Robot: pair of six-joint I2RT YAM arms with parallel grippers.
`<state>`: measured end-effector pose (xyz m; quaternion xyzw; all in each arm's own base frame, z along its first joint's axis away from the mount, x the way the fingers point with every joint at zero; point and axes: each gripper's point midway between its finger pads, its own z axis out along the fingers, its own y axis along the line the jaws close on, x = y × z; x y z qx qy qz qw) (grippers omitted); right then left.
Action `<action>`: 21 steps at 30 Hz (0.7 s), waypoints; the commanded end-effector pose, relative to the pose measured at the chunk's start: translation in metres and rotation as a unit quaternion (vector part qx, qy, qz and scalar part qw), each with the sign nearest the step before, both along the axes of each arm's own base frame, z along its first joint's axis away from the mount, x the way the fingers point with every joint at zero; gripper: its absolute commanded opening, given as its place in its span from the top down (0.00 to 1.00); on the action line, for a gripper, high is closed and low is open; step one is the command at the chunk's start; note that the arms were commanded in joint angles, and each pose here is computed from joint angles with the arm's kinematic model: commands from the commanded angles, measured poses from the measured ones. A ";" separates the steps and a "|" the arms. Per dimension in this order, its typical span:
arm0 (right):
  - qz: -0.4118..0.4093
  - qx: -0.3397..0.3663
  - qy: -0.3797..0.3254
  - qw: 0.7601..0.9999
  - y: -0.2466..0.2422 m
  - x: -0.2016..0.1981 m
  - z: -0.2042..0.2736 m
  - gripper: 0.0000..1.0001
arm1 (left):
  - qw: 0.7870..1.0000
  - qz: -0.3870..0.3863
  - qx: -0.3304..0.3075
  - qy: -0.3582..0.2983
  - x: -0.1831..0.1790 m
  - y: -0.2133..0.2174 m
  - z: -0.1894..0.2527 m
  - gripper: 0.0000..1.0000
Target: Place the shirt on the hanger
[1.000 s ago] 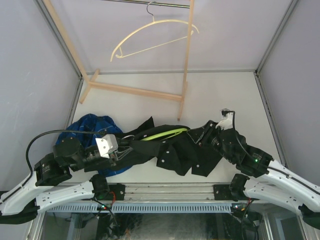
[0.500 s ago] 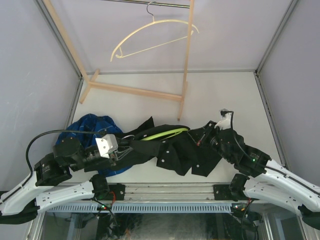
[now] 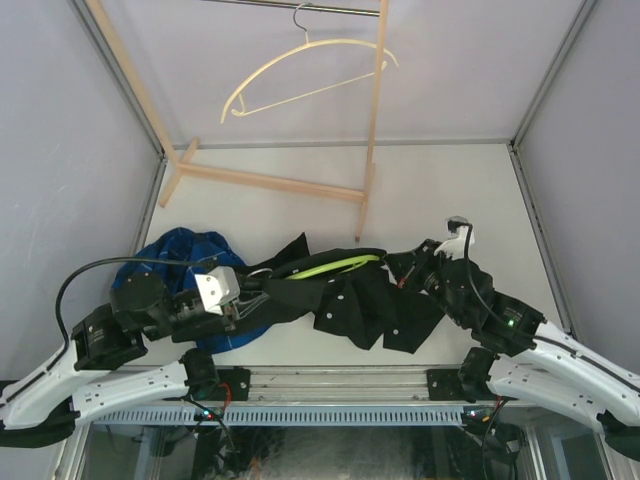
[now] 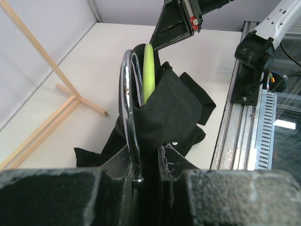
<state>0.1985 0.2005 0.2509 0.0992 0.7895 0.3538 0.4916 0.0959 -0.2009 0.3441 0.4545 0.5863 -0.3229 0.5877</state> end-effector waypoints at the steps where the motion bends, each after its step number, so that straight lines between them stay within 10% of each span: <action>1: -0.049 -0.041 -0.042 0.997 -0.025 0.013 0.009 1.00 | 0.999 -0.001 -0.045 -0.028 0.001 0.000 0.033 1.00; 21: 0.101 -0.017 -0.166 0.981 0.008 -0.015 0.072 1.00 | 0.998 0.039 0.039 0.002 0.025 -0.016 -0.009 1.00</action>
